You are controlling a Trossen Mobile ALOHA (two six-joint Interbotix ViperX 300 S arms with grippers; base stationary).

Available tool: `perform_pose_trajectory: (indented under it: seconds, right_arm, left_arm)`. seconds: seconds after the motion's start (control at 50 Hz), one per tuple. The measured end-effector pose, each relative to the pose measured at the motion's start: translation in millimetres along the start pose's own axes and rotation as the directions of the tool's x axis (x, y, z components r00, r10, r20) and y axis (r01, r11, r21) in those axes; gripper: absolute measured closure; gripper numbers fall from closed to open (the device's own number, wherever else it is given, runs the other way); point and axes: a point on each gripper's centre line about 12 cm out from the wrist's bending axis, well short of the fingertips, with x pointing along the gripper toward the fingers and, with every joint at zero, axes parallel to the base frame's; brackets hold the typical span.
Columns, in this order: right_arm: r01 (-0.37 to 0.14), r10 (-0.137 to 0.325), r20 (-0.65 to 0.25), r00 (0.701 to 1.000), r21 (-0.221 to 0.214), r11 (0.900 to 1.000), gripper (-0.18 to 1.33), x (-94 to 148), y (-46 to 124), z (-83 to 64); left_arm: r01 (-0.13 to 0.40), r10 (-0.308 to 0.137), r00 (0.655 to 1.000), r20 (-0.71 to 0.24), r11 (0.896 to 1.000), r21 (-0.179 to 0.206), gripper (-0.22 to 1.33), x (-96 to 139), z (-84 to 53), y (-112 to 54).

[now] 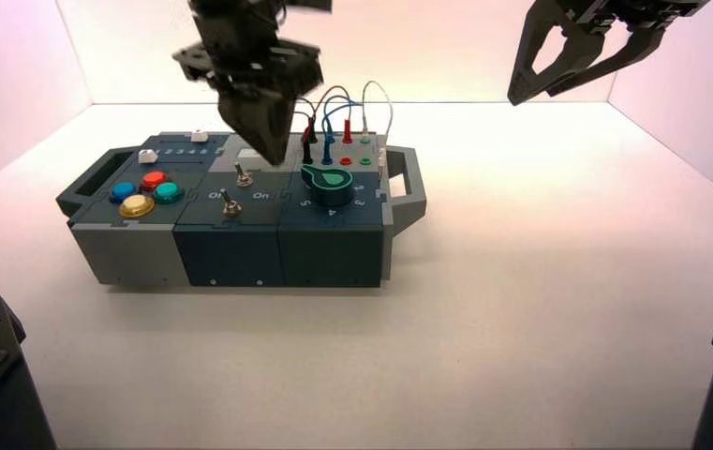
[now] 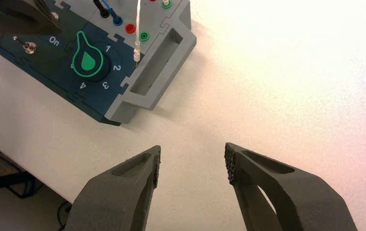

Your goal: Turn the knob to position 6.

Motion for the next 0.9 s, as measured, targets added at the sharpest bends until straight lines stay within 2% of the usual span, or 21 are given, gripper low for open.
perform_pose_trajectory:
  seconds: [0.22, 0.28, 0.3, 0.32, 0.34, 0.36, 0.38, 0.42, 0.44, 0.46, 0.48, 0.5, 0.6, 0.68, 0.82, 0.9]
  right_arm:
    - [0.001, -0.001, 0.000, 1.000, -0.003, 1.0000, -0.07, 0.3, -0.1, 0.1]
    - [0.001, -0.001, 0.000, 1.000, -0.003, 1.0000, -0.07, 0.0, -0.1, 0.0]
    - [0.001, -0.001, 0.000, 1.000, -0.003, 1.0000, -0.07, 0.0, -0.1, 0.0]
    - [0.001, -0.001, 0.000, 1.000, -0.001, 1.0000, -0.07, 0.0, -0.1, 0.0]
    - [0.001, -0.001, 0.001, 1.000, -0.001, 1.0000, -0.07, 0.0, -0.1, 0.2]
    - [0.001, -0.001, 0.000, 1.000, -0.001, 1.0000, -0.07, 0.0, -0.1, 0.0]
    - [0.002, -0.002, -0.002, 1.000, -0.004, 1.0000, -0.07, 0.3, -0.2, -0.1]
    - [0.000, 0.000, -0.002, 1.000, -0.004, 1.0000, -0.07, 0.3, 0.2, -0.1]
    - [0.000, 0.000, -0.002, 1.000, -0.004, 1.0000, -0.07, 0.3, 0.2, -0.1]
    - [0.002, -0.002, 0.000, 1.000, -0.004, 1.0000, -0.07, 0.0, -0.2, 0.0]
    - [0.002, -0.002, 0.000, 1.000, -0.004, 1.0000, -0.07, 0.0, -0.2, 0.0]
    - [0.002, -0.002, 0.000, 1.000, -0.004, 1.0000, -0.07, 0.0, -0.2, 0.0]
    - [0.002, -0.002, 0.000, 1.000, -0.004, 1.0000, -0.07, 0.0, -0.2, 0.0]
    - [0.002, -0.002, 0.000, 1.000, -0.004, 1.0000, -0.07, 0.0, -0.2, 0.0]
    - [0.003, -0.003, 0.001, 1.000, -0.005, 1.0000, -0.07, 0.0, -0.3, 0.2]
    - [0.003, -0.003, 0.001, 1.000, -0.004, 1.0000, -0.07, 0.0, -0.3, 0.2]
  left_arm:
    - [0.005, -0.005, 1.000, 0.027, 1.000, 0.004, 1.26, -29.7, -2.8, -2.0]
    - [0.007, -0.007, 0.999, 0.037, 1.000, 0.008, 1.15, -40.1, -3.5, -3.2]
    - [0.008, -0.008, 0.999, 0.044, 1.000, 0.009, 1.06, -44.9, -4.0, -3.8]
    - [0.008, -0.008, 0.999, 0.045, 1.000, 0.010, 1.04, -45.7, -3.7, -3.8]
    - [0.008, -0.009, 0.999, 0.053, 1.000, 0.012, 0.82, -51.5, -4.9, -4.5]
    - [0.008, -0.009, 0.998, 0.056, 1.000, 0.012, 0.78, -52.8, -4.5, -4.6]
    - [0.010, -0.011, 0.998, 0.065, 1.000, 0.013, 0.60, -58.1, -5.5, -5.3]
    - [0.009, -0.010, 0.997, 0.077, 1.000, 0.016, 0.34, -64.3, -6.6, -5.8]
    - [0.009, -0.010, 0.996, 0.085, 1.000, 0.017, 0.25, -67.4, -6.5, -6.1]
    - [0.009, -0.010, 0.996, 0.083, 1.000, 0.017, 0.23, -67.4, -7.2, -6.2]
    - [0.011, -0.012, 0.995, 0.096, 1.000, 0.016, 0.11, -73.2, -8.2, -6.6]
    - [0.012, -0.014, 0.995, 0.103, 1.000, 0.016, 0.08, -76.2, -8.7, -7.1]
    - [0.018, -0.020, 0.991, 0.134, 1.000, 0.014, 0.03, -88.5, -11.5, -9.0]
    - [0.018, -0.021, 0.989, 0.148, 1.000, 0.019, -0.03, -96.3, -19.6, -10.5]
    - [0.016, -0.020, 0.984, 0.175, 1.000, 0.025, -0.18, -104.3, -39.6, -11.6]
    - [0.012, -0.019, 0.979, 0.203, 0.999, 0.033, -0.20, -109.2, -49.8, -12.6]
